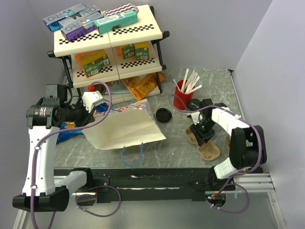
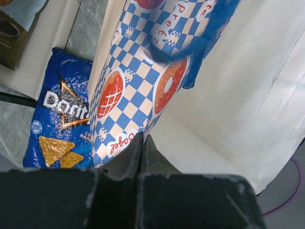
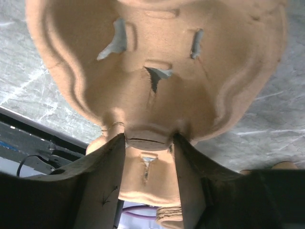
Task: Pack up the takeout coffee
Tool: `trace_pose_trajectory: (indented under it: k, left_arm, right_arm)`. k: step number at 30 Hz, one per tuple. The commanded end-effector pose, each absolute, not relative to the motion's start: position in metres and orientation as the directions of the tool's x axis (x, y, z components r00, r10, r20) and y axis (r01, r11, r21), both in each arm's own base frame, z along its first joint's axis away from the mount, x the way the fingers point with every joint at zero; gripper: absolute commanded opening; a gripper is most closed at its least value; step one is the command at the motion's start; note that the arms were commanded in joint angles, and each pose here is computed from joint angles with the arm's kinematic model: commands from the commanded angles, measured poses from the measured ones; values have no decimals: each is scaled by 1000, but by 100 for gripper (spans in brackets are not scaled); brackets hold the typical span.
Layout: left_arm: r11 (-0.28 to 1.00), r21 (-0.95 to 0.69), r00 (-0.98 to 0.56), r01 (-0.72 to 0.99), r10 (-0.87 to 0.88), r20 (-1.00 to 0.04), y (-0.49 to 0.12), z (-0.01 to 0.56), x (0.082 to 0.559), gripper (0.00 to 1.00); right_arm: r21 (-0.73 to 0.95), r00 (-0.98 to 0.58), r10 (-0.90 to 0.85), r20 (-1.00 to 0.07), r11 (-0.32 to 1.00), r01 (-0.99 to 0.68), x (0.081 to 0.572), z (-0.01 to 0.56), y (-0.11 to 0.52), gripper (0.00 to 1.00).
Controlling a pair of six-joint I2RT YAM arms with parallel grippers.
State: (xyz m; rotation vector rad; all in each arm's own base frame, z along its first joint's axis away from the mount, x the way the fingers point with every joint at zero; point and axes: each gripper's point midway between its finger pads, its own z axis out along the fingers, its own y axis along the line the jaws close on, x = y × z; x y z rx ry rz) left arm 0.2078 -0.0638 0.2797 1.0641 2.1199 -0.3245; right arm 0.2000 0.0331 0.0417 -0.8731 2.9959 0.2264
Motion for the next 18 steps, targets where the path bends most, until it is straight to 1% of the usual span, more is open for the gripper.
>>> trace_pose_trajectory:
  k: [1,2,5,8,10,11,12,13,14,15,16,17,18]
  left_arm:
    - [575,94,-355,813,617,-702,-71,279,203,1]
    - [571,95,-350,816,617,-705,-72,280,204,1]
    - [557,95,-337,825,621,-707,-74,281,206,1]
    - [548,100,-326,831,624,-710,-76,283,211,1]
    - [545,86,-330,834,618,-713,-77,284,217,1]
    - [547,88,-326,833,613,-720,-78,289,220,1]
    - [552,81,-333,830,607,-721,-79,290,223,1]
    - [552,67,-342,831,602,-722,-80,289,227,1]
    - [547,63,-337,835,598,-727,-82,292,228,1]
    - [545,54,-340,837,595,-728,-83,291,230,1]
    - [543,48,-343,838,593,-728,-84,290,231,1]
    - [539,40,-343,841,589,-732,-86,290,232,1]
    - [535,42,-338,844,591,-732,-87,290,233,1]
  right_arm:
    - [106,-856,-510,-86,850,-517,214,46,33,45]
    - [108,-856,-508,-92,850,-516,214,48,34,40]
    - [106,-848,-516,-118,843,-528,212,62,35,32]
    - [102,-823,-543,-164,821,-562,202,81,36,28]
    - [119,-801,-559,-215,799,-589,191,98,41,26]
    - [123,-785,-572,-236,784,-608,187,104,44,23]
    - [153,-770,-576,-274,764,-626,184,113,51,22]
    - [155,-749,-583,-315,747,-647,180,123,55,19]
    - [168,-725,-606,-328,718,-676,172,132,58,13]
    - [180,-704,-613,-359,695,-696,168,139,62,12]
    - [190,-670,-616,-415,661,-726,162,151,70,11]
    - [178,-631,-628,-455,631,-755,160,163,74,3]
    - [169,-603,-630,-490,610,-774,159,172,78,0]
